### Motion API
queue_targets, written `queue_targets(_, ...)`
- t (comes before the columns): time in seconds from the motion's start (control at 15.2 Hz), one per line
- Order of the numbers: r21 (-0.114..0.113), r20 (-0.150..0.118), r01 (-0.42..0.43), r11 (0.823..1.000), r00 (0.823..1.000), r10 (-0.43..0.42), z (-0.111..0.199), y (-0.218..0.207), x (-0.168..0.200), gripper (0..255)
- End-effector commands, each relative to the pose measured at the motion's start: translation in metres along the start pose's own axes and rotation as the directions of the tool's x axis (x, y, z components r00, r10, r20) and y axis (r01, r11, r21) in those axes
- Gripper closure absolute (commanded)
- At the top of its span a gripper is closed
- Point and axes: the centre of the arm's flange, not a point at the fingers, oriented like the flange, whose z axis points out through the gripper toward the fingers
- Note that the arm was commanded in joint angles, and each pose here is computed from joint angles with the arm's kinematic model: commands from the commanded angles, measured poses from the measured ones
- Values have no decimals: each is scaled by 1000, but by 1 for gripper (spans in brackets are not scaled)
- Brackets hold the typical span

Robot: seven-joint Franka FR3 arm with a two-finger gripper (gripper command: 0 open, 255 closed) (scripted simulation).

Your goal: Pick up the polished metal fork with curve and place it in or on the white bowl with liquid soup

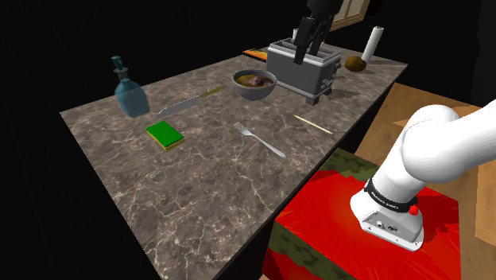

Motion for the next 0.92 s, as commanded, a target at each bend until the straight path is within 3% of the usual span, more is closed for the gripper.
queue_targets(0.0,0,0,0,1000,1000,0,0,0,0,0)
queue_targets(0.86,-4,33,-66,998,997,66,156,-40,66,0)
